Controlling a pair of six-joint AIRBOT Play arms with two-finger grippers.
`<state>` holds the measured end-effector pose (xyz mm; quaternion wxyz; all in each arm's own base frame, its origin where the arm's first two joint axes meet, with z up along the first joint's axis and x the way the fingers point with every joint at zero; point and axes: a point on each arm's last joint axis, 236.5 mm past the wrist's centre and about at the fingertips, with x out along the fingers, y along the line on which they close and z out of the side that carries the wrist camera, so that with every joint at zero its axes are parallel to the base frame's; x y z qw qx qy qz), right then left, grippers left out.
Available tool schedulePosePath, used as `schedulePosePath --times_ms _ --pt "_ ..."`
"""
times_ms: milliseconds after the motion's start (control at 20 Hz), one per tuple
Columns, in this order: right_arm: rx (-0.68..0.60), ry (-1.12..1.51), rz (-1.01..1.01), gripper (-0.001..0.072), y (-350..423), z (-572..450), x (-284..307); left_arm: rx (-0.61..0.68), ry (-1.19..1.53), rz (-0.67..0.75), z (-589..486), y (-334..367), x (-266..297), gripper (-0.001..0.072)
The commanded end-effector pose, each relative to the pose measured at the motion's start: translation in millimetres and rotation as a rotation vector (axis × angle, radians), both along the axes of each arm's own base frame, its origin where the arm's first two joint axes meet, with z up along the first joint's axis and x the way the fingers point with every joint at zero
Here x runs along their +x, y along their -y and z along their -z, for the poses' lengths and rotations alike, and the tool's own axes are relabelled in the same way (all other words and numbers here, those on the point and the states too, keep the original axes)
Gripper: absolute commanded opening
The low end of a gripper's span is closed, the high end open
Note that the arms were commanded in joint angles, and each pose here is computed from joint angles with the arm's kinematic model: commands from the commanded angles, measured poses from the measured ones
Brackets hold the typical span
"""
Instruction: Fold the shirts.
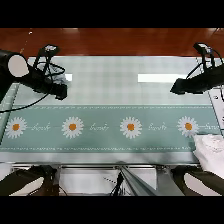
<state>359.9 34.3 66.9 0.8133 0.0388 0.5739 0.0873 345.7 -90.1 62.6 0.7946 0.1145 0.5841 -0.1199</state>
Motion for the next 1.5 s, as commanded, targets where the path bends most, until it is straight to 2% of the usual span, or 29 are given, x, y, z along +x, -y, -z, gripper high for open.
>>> schedulePosePath --times_ms 0,800,1200,1300,1400,1450 --pt "0.000 0.000 0.000 0.0611 0 0 0 0.000 0.000 0.001 0 0 0 0.0716" --pt "0.002 0.000 0.001 0.0610 0 0 0 -0.001 0.002 0.001 0 1 1 0.0716" --pt "0.011 0.022 0.004 0.0610 -2 -2 5 -0.041 0.234 0.035 -17 13 55 0.0716" --pt "0.002 0.057 0.011 0.0610 0 -5 13 0.090 0.372 0.152 -33 -2 82 0.0716" --pt "-0.032 0.105 0.021 0.0609 9 -8 24 0.160 0.558 0.094 -60 -29 122 0.0716" --pt "-0.046 0.128 0.026 0.0609 12 -10 29 0.144 0.621 0.029 -68 -43 137 0.0716"
